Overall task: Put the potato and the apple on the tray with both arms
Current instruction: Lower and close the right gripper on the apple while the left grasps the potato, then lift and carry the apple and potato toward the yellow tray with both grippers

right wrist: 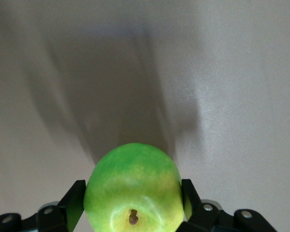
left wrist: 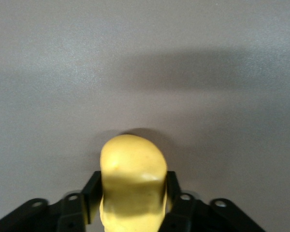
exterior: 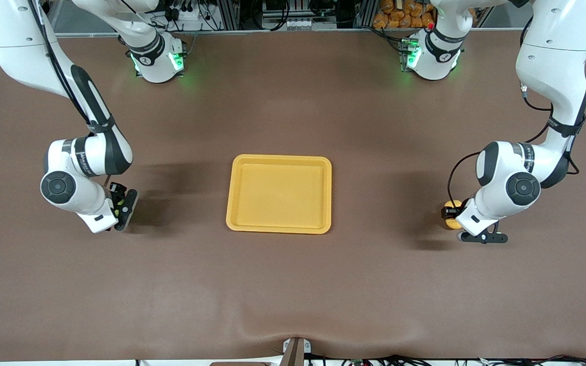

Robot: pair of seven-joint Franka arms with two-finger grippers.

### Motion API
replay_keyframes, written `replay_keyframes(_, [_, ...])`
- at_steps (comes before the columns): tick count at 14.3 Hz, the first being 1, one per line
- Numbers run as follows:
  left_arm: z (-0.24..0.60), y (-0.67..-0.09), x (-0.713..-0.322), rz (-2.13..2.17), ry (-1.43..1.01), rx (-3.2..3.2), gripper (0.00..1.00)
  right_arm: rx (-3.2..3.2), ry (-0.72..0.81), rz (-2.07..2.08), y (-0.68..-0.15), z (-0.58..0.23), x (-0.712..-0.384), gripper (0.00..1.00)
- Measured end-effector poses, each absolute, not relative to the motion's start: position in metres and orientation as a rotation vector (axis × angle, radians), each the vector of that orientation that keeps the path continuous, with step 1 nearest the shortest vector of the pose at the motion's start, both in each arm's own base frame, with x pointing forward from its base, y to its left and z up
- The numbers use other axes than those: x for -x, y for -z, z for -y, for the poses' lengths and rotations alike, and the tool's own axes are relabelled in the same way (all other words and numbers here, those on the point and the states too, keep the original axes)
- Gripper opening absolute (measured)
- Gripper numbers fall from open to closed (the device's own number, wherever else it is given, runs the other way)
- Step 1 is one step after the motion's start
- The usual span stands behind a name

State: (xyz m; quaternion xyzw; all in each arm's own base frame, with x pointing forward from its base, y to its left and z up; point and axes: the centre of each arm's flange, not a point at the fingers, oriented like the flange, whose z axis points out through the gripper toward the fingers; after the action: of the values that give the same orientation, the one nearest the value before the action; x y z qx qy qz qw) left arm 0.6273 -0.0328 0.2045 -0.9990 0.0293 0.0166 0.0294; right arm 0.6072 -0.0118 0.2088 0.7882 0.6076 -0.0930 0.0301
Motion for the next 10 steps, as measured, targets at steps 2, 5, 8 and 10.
replay_keyframes(2, [0.033, -0.206, -0.628, -0.092, -0.048, 3.081, 0.49, -2.416, 0.288, -1.889, -0.209, 0.011, -0.607, 0.85])
replay_keyframes(5, [0.037, -0.212, -0.628, -0.099, -0.040, 3.081, 0.49, -2.362, 0.278, -1.950, -0.210, 0.012, -0.609, 0.85])
replay_keyframes(8, [0.046, -0.238, -0.626, -0.120, -0.064, 3.074, 0.49, -2.323, 0.252, -1.984, -0.215, 0.012, -0.614, 0.85])
replay_keyframes(10, [0.058, -0.260, -0.623, -0.147, -0.072, 3.071, 0.49, -2.280, 0.219, -2.020, -0.227, 0.005, -0.620, 0.85])
